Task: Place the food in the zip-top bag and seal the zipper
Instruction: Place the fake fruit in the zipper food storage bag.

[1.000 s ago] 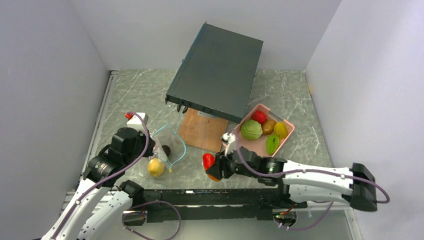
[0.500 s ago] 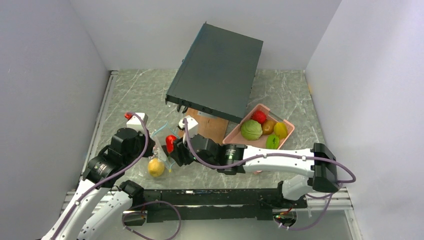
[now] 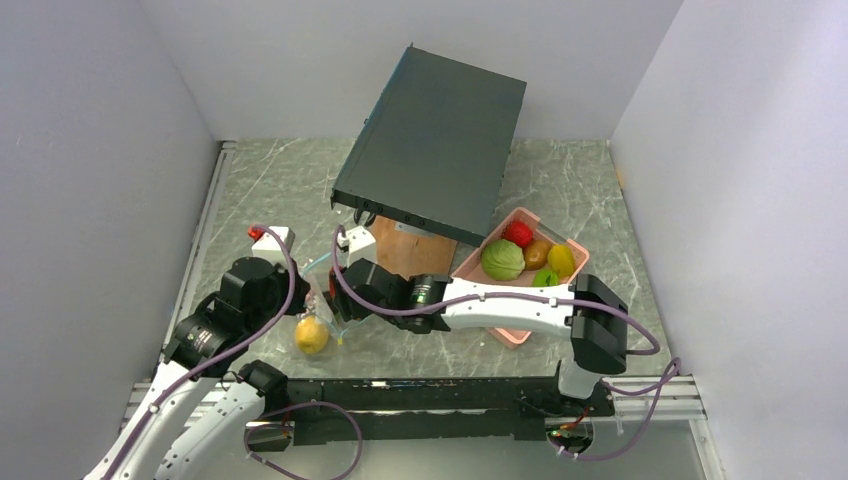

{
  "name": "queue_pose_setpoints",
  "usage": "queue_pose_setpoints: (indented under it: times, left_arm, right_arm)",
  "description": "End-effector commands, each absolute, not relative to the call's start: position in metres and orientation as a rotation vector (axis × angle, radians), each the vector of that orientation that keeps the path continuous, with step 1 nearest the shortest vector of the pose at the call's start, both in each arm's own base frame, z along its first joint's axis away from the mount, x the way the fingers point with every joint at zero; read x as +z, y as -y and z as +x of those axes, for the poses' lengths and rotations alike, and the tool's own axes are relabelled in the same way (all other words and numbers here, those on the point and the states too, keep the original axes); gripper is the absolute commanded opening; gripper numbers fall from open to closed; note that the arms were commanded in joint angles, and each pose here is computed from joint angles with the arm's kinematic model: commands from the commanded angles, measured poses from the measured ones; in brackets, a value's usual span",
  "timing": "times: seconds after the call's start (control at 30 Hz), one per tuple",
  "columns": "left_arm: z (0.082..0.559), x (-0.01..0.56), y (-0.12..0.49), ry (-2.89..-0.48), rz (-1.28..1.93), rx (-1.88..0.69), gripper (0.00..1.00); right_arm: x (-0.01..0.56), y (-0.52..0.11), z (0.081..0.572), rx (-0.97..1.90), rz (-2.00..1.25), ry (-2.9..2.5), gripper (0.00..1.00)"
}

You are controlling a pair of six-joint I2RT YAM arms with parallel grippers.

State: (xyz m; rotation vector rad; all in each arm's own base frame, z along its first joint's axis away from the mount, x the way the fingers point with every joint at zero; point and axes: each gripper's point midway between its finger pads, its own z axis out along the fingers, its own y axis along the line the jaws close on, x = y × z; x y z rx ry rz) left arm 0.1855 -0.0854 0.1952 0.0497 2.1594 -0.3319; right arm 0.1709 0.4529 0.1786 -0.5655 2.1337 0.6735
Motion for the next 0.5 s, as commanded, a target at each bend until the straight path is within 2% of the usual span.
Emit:
queue_pose_setpoints:
  times: [0.0, 0.13, 0.2, 0.3, 0.47]
  left_arm:
    - [0.19, 0.205, 0.087, -2.113, 0.037, -0.351, 0.0]
    - [0.19, 0.205, 0.087, -2.112, 0.037, -0.352, 0.0]
    - [0.19, 0.206, 0.087, -2.11, 0.038, -0.352, 0.0]
    - [0.19, 0.207, 0.087, -2.106, 0.036, -0.353, 0.0]
    - [0.19, 0.207, 0.087, -2.105, 0.036, -0.353, 0.0]
  right_arm:
    - [0.195, -0.461, 0.18, 0.732, -0.487, -2.143, 0.3]
    - [0.191, -0.466, 0.178, 0.759, -0.507, -2.155, 0.58]
    - [0.191, -0.468, 0.177, 0.763, -0.516, -2.156, 0.67]
    - [0.193, -0.467, 0.178, 0.754, -0.521, -2.156, 0.73]
    - [0.204, -0.462, 0.177, 0.766, -0.525, -2.137, 0.73]
